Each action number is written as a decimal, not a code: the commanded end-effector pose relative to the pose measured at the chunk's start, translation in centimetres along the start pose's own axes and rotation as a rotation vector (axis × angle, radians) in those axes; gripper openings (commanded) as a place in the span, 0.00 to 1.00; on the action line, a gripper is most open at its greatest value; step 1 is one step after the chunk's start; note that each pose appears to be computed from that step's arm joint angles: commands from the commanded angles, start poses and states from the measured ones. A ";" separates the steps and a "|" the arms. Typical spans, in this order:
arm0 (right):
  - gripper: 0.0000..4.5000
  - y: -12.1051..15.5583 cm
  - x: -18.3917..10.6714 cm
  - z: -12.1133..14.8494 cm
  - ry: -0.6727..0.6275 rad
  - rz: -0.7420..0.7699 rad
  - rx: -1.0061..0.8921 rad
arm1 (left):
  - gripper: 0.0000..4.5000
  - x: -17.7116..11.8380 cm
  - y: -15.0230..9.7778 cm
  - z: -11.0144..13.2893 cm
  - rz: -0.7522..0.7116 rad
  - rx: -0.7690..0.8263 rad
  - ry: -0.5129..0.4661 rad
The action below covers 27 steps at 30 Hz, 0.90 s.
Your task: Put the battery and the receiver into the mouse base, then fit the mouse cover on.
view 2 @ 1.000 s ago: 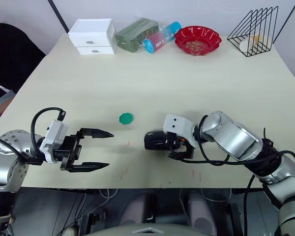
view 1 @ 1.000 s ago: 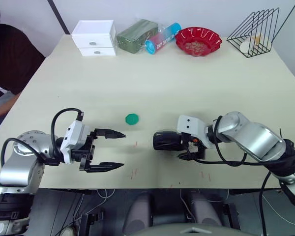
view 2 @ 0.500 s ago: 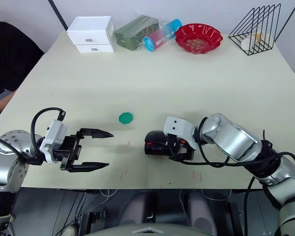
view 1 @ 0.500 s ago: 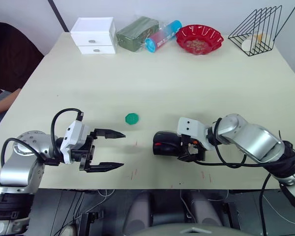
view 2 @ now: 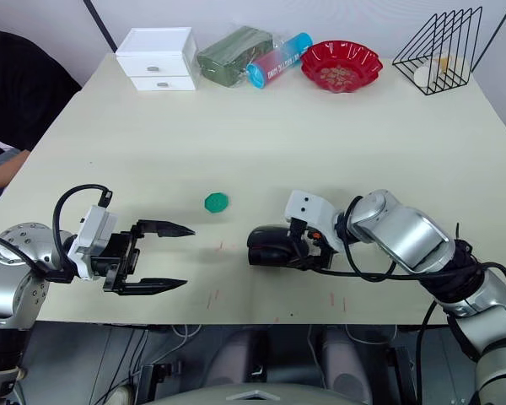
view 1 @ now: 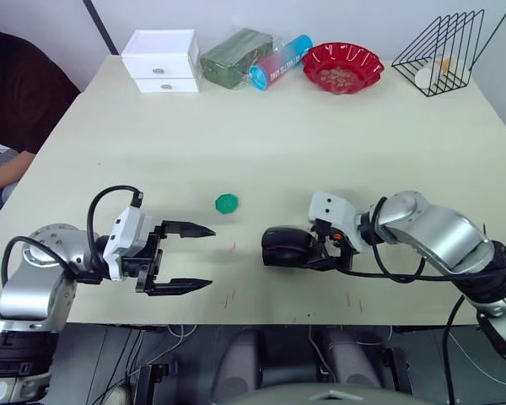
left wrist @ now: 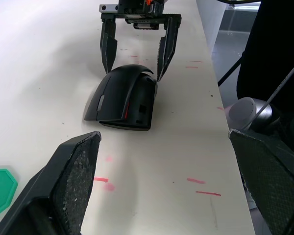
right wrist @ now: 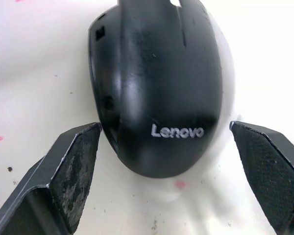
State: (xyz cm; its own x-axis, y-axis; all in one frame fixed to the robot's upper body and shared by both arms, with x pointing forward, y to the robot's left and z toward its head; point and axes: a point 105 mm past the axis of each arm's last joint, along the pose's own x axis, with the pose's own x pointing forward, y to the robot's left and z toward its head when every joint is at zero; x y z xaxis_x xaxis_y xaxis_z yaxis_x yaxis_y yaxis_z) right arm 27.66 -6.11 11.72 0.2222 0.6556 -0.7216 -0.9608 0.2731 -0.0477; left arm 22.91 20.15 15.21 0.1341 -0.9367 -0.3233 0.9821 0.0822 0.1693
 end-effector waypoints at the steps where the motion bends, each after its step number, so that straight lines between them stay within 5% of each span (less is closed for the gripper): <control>1: 0.98 -0.2 -0.7 0.5 -0.050 -0.012 0.018 | 1.00 -0.1 0.1 0.4 -0.014 0.031 0.004; 27: 0.98 0.0 -0.3 -0.5 -0.212 0.046 0.229 | 1.00 -0.2 0.2 0.4 -0.021 0.036 0.010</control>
State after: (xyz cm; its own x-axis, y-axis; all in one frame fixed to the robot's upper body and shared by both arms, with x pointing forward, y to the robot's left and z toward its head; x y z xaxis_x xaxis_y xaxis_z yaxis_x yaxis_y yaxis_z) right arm 27.28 -6.49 10.67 0.2004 0.7802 -0.5926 -0.9039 0.3806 0.1954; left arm 23.22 20.39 15.19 0.1352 -0.9345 -0.3294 0.9813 0.0803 0.1750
